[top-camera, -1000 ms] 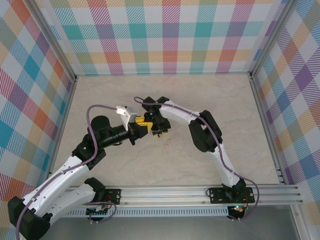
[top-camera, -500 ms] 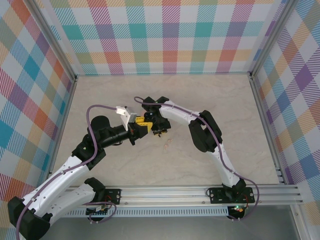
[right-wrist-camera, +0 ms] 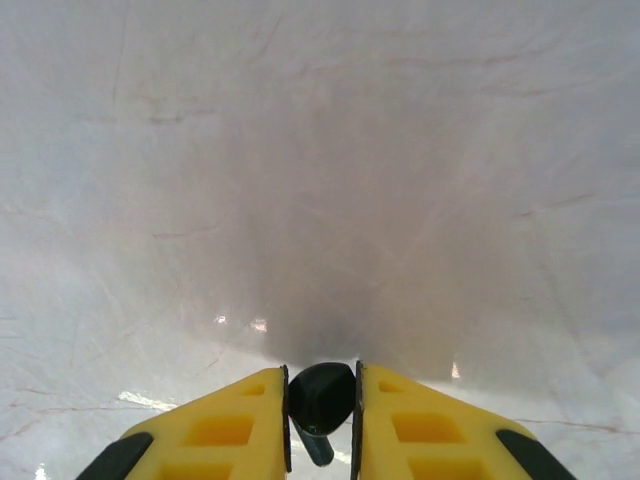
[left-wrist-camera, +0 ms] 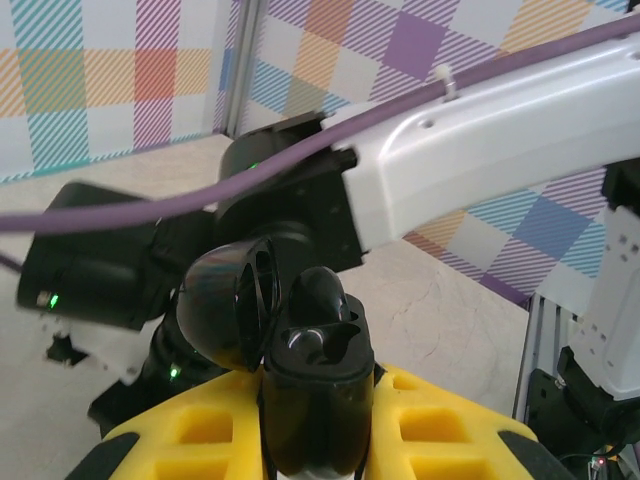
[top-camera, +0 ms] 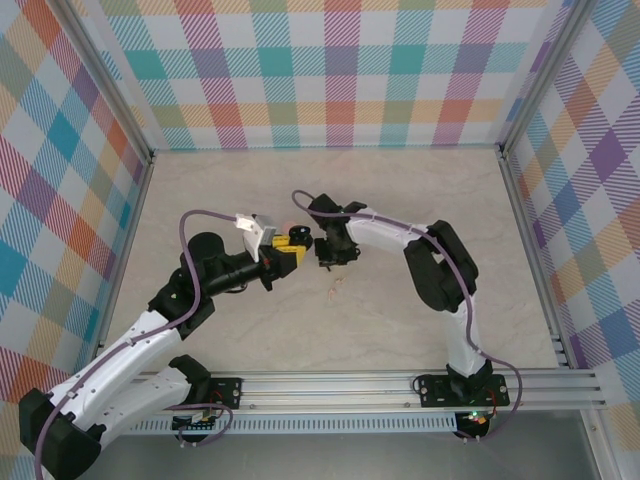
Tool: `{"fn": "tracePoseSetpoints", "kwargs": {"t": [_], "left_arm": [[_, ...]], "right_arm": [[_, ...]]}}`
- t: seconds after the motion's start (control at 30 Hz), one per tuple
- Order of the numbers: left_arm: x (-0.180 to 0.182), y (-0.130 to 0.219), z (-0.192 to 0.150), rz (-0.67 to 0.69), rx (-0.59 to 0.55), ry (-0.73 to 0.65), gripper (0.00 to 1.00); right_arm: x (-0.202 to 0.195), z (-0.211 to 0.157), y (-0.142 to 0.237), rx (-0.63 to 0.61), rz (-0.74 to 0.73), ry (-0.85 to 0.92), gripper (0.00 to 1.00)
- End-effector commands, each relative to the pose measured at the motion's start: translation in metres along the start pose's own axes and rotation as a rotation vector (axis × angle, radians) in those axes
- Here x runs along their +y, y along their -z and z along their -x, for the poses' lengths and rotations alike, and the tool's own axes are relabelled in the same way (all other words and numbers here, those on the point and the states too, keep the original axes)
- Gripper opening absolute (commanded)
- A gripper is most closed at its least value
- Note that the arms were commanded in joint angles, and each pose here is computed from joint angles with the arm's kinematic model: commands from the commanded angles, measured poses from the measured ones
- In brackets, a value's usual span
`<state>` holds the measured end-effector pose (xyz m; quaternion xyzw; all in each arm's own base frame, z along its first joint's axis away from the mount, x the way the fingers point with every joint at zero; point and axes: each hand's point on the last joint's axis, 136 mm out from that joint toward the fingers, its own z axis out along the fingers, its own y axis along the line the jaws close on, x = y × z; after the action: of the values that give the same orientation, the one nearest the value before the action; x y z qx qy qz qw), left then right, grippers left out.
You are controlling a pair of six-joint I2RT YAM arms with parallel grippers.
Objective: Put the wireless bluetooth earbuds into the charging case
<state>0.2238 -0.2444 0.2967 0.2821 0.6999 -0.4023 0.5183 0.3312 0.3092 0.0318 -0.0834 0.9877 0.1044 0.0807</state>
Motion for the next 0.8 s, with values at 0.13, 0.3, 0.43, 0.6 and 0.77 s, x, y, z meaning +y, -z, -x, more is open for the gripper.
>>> {"fn": "tracePoseSetpoints", "kwargs": {"t": [0.13,0.3,0.43,0.6,0.77], "left_arm": [[0.020,-0.003,-0.003,0.106,-0.013,0.019,0.10],[0.038,-0.007,-0.013,0.192,0.004,0.043,0.10],[0.046,-0.012,-0.019,0.217,0.001,0.061,0.10],[0.056,-0.015,-0.025,0.256,-0.003,0.087,0.10],[0.063,-0.019,-0.030,0.281,0.004,0.108,0.11]], "right_arm": [[0.009,0.028,0.038,-0.163,0.182,-0.068,0.22],[0.003,0.031,0.056,-0.219,0.240,-0.099,0.23],[0.000,0.032,0.075,-0.274,0.286,-0.110,0.23],[-0.002,0.033,0.103,-0.348,0.324,-0.107,0.23],[0.000,0.032,0.133,-0.421,0.365,-0.084,0.24]]}}
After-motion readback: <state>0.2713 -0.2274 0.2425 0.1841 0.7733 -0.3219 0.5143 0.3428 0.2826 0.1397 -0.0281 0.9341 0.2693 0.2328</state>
